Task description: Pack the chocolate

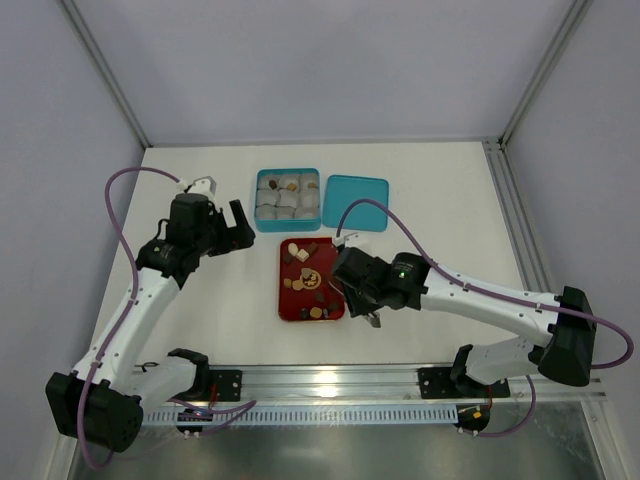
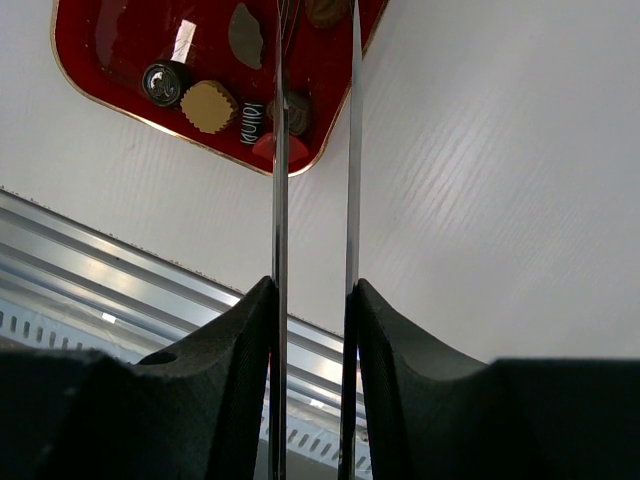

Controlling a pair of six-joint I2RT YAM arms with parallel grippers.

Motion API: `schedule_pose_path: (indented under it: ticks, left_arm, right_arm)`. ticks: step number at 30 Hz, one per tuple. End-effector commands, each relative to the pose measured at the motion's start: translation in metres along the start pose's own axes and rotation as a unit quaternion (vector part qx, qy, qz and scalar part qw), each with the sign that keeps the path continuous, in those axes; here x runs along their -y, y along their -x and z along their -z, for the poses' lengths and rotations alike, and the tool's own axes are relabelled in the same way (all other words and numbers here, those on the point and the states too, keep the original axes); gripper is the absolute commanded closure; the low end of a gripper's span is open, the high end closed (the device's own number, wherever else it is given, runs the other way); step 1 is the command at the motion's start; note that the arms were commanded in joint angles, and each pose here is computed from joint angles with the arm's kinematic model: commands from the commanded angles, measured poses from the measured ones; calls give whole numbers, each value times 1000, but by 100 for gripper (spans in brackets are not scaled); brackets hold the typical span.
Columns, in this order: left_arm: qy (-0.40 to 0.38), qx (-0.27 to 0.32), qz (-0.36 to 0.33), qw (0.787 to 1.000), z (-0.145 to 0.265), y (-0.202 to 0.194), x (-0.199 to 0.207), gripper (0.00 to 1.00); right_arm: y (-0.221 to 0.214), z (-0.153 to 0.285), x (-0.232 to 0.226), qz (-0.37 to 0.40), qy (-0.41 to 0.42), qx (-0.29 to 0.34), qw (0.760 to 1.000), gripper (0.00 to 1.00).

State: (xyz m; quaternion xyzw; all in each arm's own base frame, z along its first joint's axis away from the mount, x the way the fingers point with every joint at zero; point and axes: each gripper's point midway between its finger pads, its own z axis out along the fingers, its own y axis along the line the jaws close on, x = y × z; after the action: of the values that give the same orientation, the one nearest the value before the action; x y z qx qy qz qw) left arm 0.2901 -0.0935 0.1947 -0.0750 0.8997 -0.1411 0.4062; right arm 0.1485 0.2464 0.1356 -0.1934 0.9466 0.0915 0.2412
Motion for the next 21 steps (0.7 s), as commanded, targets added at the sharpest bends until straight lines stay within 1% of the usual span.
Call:
schedule_pose_path:
  ticks: [1,6,21]
  left_arm:
    - [1,3,1,1000,0,1,-2,0]
    - [0,3,1,1000,-1,2,-1,0]
    - [-1,5,1,1000,0,2,-1,0]
  right_arm:
    - [19,18,-4,-16,8,37,999,61]
    - [24,24,-4,-20,10,50,999,61]
    - [11,12,-3,-13,-3,16,1000,59]
